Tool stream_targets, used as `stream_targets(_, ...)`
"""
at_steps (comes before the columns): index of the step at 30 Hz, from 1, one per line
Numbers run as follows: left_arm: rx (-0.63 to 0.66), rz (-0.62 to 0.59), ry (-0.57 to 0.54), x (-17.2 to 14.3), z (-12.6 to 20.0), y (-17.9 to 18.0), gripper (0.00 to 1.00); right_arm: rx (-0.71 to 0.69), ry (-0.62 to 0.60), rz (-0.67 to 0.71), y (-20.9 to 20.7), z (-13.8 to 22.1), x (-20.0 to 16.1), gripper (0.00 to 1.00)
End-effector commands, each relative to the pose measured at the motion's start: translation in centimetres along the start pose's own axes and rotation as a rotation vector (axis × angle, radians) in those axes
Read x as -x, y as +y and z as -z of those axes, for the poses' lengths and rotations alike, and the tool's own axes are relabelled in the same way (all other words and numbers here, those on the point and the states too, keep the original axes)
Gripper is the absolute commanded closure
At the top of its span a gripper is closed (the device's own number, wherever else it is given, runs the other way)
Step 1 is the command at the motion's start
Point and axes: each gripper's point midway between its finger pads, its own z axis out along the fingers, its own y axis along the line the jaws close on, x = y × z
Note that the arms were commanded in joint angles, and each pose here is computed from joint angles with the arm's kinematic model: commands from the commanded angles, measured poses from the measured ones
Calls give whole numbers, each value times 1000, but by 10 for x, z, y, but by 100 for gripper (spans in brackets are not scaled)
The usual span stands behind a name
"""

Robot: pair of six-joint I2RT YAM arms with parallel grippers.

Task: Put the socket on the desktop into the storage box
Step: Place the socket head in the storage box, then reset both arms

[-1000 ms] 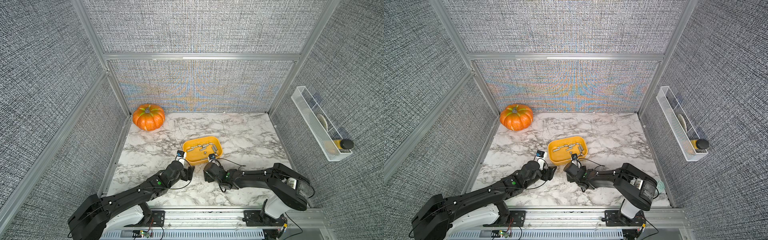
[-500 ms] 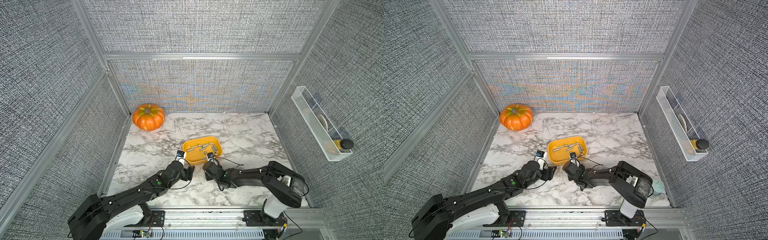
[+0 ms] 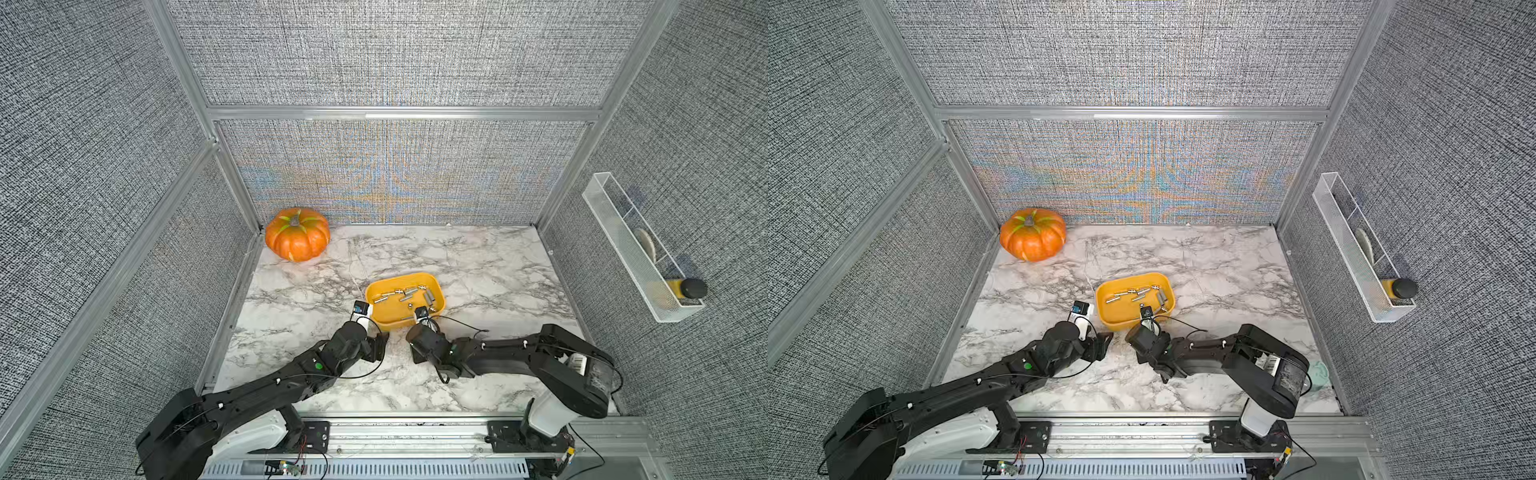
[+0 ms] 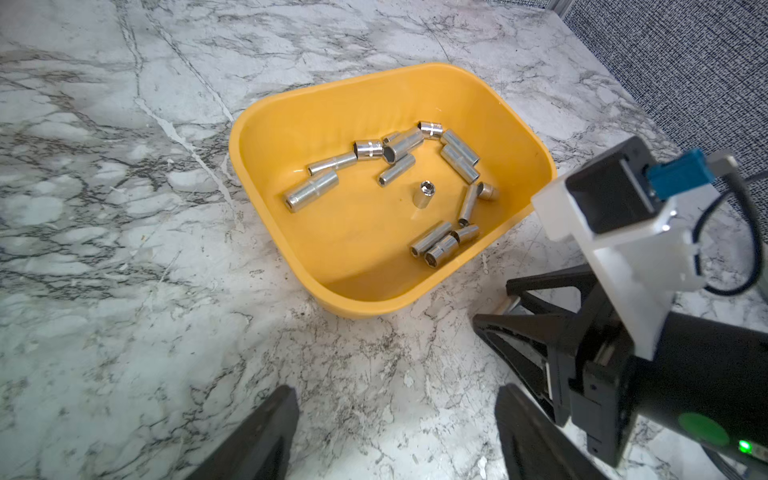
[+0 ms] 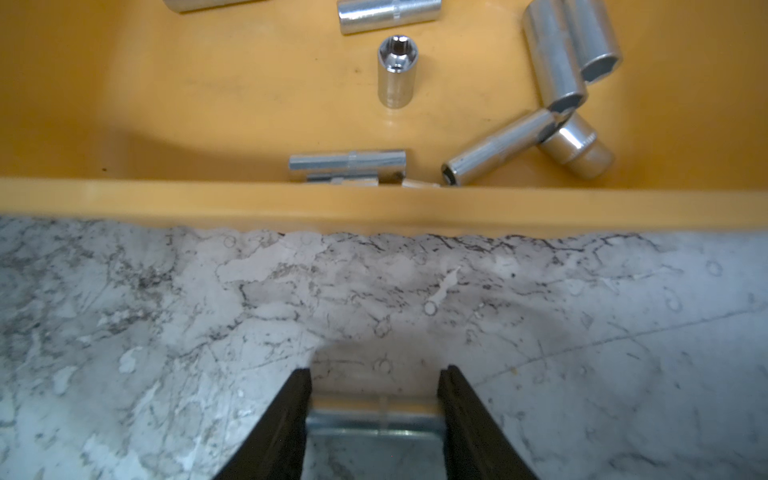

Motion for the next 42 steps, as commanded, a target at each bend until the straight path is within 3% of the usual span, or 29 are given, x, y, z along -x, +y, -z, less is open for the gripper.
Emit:
stream_targets(1, 6, 4, -26, 6, 0, 0, 20, -19, 27, 0, -5, 3, -6, 57)
stream_targets(10, 52, 22, -71, 12, 8, 11, 20, -63, -61, 0, -22, 52, 30, 63)
stream_targets(17, 54, 27, -102, 16, 14, 13, 20, 33, -243, -25, -18, 78, 114, 63)
stream_targets(23, 83, 35, -123, 19, 19, 19, 20, 73, -212, -29, -12, 26, 152, 63)
stream_targets(30, 96, 48, -143, 23, 24, 22, 17, 49, -109, -16, -6, -31, 150, 59)
stream_targets(39, 119, 84, -216, 32, 39, 31, 13, 48, -92, -21, -5, -34, 147, 37)
stream_targets(41, 149, 112, -238, 34, 45, 38, 1, 50, -92, -21, -6, -32, 146, 33)
stream_targets(42, 162, 121, -247, 35, 47, 41, 0, 51, -94, -21, -6, -30, 146, 31)
